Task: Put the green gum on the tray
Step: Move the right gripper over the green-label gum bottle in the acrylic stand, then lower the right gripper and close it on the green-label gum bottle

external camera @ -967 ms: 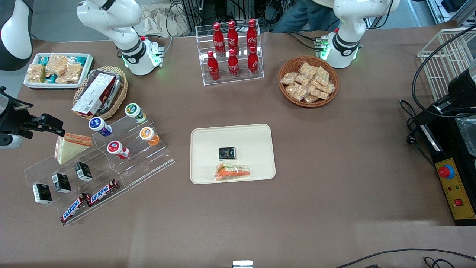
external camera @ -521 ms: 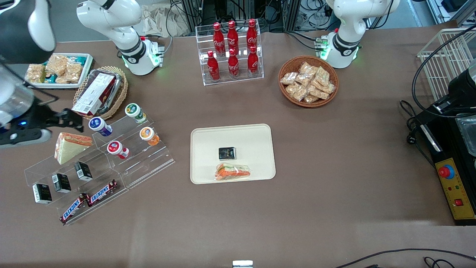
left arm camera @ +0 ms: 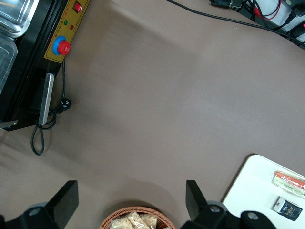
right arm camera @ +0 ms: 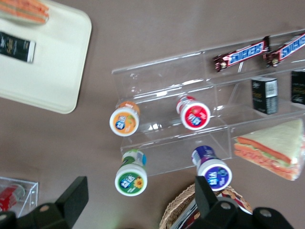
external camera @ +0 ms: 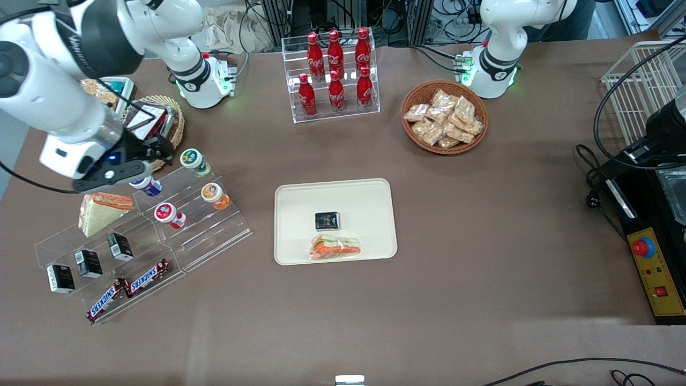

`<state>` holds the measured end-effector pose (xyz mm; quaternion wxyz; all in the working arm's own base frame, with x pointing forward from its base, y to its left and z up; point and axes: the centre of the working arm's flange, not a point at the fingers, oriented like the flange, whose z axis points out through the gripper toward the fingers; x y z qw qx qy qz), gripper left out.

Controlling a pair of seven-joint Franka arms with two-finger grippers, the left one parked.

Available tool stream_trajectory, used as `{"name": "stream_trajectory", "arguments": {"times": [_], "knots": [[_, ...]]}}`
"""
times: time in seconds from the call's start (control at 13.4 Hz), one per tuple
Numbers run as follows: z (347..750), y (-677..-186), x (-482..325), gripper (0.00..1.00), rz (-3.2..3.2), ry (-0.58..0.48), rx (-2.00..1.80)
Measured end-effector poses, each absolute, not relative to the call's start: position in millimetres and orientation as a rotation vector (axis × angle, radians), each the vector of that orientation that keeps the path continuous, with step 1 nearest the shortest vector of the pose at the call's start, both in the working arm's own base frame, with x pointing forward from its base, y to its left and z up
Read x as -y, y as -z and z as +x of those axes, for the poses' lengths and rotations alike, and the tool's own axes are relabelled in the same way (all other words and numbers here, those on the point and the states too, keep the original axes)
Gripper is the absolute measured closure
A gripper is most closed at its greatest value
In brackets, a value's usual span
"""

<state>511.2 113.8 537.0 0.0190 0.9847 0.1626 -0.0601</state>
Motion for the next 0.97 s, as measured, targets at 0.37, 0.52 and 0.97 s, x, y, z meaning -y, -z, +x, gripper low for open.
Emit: {"name": "stream_trajectory", "arguments": {"times": [0.37,0.52,0.97], "knots": [[487.9,-506.8,-123.9,0.0,3.041,0.211,-0.549],[477.8,-498.5,-125.4,0.0,3.04,0.173,-0.561],[431.5,-452.3,-119.4,0.0,3.033,0.109,-0.582]]}}
